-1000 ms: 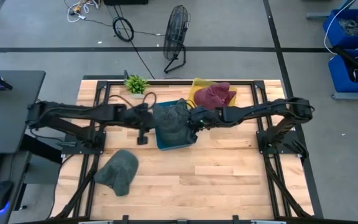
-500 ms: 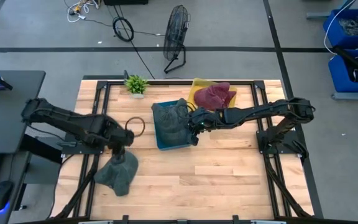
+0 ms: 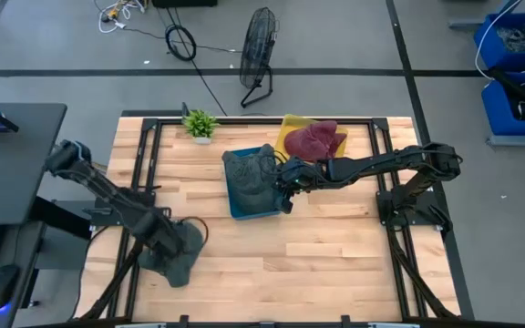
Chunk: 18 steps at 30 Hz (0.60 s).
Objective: Pick & Place hat
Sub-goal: Put the black cap into the blue bin
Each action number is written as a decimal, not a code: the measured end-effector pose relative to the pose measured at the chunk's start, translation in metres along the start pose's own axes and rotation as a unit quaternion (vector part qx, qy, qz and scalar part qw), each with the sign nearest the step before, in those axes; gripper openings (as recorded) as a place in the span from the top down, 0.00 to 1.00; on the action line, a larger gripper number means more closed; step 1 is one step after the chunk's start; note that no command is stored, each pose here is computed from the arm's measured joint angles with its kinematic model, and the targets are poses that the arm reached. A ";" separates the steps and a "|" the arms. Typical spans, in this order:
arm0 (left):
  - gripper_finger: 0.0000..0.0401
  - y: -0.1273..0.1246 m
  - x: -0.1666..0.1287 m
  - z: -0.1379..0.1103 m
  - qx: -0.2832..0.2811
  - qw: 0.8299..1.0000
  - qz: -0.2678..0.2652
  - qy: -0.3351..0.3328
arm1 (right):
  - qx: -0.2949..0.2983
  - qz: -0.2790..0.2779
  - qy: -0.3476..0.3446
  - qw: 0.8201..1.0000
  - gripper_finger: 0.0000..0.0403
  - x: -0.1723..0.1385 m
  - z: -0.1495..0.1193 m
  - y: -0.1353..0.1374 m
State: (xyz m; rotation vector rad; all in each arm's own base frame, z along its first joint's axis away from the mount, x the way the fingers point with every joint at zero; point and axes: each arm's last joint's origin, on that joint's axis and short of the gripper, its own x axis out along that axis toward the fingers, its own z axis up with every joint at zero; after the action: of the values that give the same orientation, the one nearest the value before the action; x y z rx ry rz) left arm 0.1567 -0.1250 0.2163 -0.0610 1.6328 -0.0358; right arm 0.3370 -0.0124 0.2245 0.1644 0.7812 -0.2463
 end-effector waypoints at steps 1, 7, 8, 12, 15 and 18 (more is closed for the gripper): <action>0.57 -0.002 0.004 0.001 0.008 1.000 0.020 0.005 | 0.000 0.000 0.000 1.000 0.98 0.000 0.000 0.000; 0.58 -0.007 0.026 0.016 0.066 0.995 0.069 0.024 | 0.001 0.000 0.000 1.000 0.98 0.000 0.000 0.000; 0.58 -0.006 0.030 0.019 0.077 0.993 0.085 0.025 | 0.001 0.000 0.000 1.000 0.98 0.000 0.000 0.000; 0.67 0.000 0.041 0.031 0.118 0.985 0.121 0.033 | 0.003 0.001 -0.003 1.000 0.98 0.000 0.001 0.001; 0.80 0.004 0.045 0.037 0.163 0.978 0.120 0.047 | 0.016 0.002 -0.006 1.000 0.98 0.000 0.001 0.001; 0.95 0.009 0.045 0.040 0.187 0.974 0.116 0.054 | 0.017 0.001 -0.006 1.000 0.98 0.000 0.001 0.001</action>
State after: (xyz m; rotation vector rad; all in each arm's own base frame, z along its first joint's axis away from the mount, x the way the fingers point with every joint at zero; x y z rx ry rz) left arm 0.1942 -0.1181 0.1684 0.4272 1.7075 -0.1691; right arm 0.3379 -0.0120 0.2254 0.1967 0.7645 -0.2583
